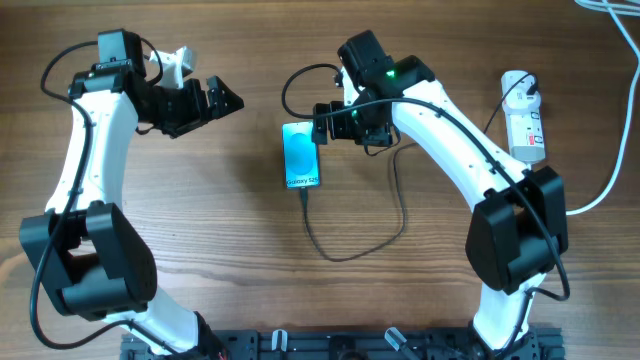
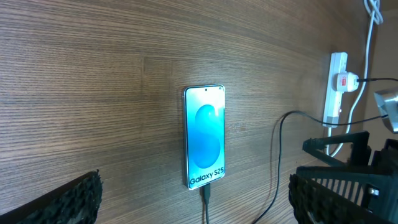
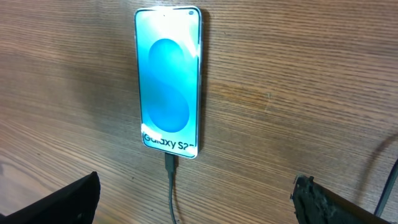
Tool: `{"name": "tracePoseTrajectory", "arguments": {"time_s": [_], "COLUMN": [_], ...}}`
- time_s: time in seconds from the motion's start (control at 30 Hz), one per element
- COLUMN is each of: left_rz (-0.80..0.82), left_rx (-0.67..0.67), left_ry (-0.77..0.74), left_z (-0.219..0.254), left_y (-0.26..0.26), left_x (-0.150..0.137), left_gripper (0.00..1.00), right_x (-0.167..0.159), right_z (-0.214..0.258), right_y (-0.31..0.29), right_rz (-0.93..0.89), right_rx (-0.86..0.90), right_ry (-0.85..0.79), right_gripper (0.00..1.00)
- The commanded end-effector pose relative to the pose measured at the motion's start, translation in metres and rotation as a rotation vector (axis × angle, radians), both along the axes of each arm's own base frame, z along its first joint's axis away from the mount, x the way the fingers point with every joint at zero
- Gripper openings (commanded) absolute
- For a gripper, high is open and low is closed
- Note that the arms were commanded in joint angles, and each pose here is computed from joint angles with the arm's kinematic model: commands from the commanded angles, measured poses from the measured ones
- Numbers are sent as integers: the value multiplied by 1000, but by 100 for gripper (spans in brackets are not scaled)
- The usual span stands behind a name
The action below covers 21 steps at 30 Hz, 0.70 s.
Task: Plug charger to phone and switch on socket
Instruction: 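Release the phone and move the right gripper to the power strip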
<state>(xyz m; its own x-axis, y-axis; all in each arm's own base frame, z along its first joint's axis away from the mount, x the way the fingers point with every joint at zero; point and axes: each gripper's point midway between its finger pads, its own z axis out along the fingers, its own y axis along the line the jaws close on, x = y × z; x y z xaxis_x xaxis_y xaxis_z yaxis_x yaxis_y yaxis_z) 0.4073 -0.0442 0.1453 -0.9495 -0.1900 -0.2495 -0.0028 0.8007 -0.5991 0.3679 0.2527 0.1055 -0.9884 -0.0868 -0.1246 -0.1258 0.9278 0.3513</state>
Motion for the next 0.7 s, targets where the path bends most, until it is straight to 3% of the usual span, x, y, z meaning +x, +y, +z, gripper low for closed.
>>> {"name": "tracePoseTrajectory", "arguments": {"time_s": [0.0, 0.33, 0.53, 0.67], "left_rz": [0, 0, 0, 0], "left_rx": [5, 5, 5, 5], "left_ry": [-10, -10, -10, -10], "left_z": [3, 3, 3, 3], "left_y": [2, 2, 2, 2], "left_x": [0, 0, 0, 0], "left_gripper": [100, 100, 100, 100], "right_x": [4, 15, 40, 50], "right_z": [5, 16, 69, 101], "right_y": [-2, -3, -36, -88], "right_rz": [-5, -68, -155, -265], "right_rx": [-14, 23, 51, -40], "right_ry": [-24, -40, -104, -149], "right_gripper": [100, 100, 100, 100]}}
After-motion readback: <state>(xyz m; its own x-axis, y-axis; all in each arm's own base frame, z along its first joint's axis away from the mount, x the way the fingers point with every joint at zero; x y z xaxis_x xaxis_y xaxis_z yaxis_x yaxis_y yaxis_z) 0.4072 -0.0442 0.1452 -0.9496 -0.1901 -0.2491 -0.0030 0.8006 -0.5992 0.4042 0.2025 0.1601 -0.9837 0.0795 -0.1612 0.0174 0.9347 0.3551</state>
